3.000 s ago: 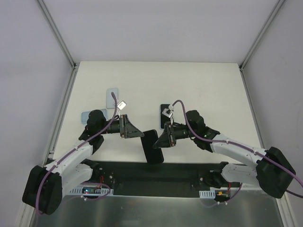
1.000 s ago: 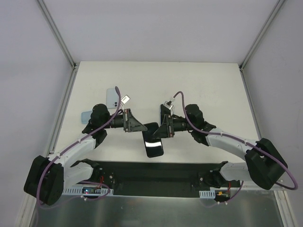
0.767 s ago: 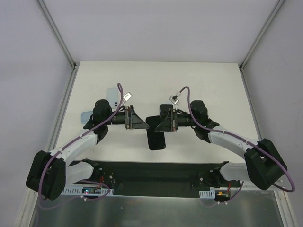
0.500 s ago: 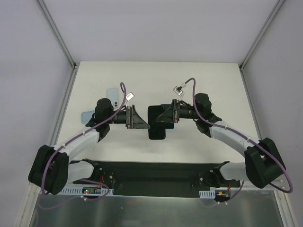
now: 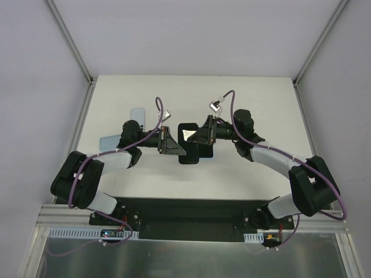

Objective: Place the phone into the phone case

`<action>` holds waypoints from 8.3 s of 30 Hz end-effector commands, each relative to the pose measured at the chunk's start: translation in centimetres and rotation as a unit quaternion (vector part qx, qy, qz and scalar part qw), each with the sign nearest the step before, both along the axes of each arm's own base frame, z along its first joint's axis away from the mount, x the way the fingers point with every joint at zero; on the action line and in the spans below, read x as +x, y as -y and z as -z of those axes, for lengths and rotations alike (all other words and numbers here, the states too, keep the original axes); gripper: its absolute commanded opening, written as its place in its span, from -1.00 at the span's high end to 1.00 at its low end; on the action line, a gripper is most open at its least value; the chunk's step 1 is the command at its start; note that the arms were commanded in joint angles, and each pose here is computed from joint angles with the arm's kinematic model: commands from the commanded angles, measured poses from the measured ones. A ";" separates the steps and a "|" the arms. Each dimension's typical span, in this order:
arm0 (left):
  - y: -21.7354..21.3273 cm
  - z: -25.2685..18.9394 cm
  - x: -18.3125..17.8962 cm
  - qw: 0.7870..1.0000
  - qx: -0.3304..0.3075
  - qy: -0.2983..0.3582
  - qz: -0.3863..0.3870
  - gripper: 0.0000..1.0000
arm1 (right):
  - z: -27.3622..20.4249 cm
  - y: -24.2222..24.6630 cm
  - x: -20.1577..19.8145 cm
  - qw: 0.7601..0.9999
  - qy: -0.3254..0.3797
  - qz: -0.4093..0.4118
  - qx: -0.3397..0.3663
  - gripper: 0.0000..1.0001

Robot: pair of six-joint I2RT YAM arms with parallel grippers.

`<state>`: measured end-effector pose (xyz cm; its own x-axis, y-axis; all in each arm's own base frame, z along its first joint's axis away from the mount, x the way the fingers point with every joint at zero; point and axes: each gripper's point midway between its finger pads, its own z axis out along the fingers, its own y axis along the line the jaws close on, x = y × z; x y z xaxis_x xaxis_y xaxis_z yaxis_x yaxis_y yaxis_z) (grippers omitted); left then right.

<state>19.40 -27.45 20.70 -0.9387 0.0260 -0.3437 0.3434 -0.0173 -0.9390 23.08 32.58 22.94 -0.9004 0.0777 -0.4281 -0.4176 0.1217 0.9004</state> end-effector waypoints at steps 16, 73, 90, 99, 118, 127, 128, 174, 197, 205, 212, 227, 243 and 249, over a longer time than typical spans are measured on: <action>0.6 -1.8 -2.2 0.996 -0.022 0.057 0.071 1.00 | -7.8 2.8 2.4 0.994 0.090 0.004 0.059 -0.11; 0.1 -0.9 -2.4 0.995 0.050 0.054 0.062 1.00 | -5.9 2.6 0.6 0.993 0.114 -0.043 -0.004 0.41; 0.2 -2.6 -1.7 0.995 0.044 0.091 0.022 1.00 | -5.5 1.8 -3.0 0.988 0.108 -0.112 0.015 0.37; 0.3 -3.4 -1.4 0.995 0.031 0.090 0.007 0.82 | -5.8 1.6 -3.9 0.985 0.112 -0.127 0.022 0.77; -2.0 -7.0 0.7 0.993 -0.001 0.118 -0.027 -0.06 | -4.7 1.6 -6.7 0.977 0.109 -0.179 0.027 0.94; -1.9 -6.3 0.8 0.994 0.002 0.109 -0.022 0.78 | -4.3 1.2 -6.2 0.980 0.098 -0.173 0.022 0.85; -1.9 -6.2 0.9 0.994 0.003 0.107 -0.022 1.00 | -4.2 1.1 -6.1 0.980 0.098 -0.172 0.022 0.81; -1.5 -1.2 0.7 0.996 0.061 0.031 -0.057 1.00 | -2.0 0.4 -0.5 0.999 0.003 -0.045 -0.012 0.00; -1.0 -0.1 3.8 0.991 0.103 0.000 -0.091 1.00 | 1.9 2.8 0.8 0.996 -0.035 0.021 -0.081 0.07; -0.8 0.7 6.2 0.987 0.136 -0.001 -0.089 1.00 | 4.0 8.6 1.5 0.961 -0.011 0.139 -0.237 -0.92; -0.9 3.9 9.3 0.979 0.185 -0.017 -0.078 1.00 | 4.0 11.9 0.2 0.940 -0.004 0.188 -0.284 -0.92; -1.4 10.6 15.3 0.962 0.258 -0.066 -0.061 1.00 | 2.8 14.1 -1.1 0.930 0.033 0.201 -0.306 -0.92; -1.5 14.8 17.7 0.950 0.286 -0.103 -0.074 1.00 | 2.9 14.3 -0.8 0.928 0.032 0.205 -0.311 -0.92; -1.9 15.3 18.9 0.941 0.300 -0.116 -0.108 1.00 | 3.1 14.2 -0.7 0.927 0.027 0.203 -0.313 -0.92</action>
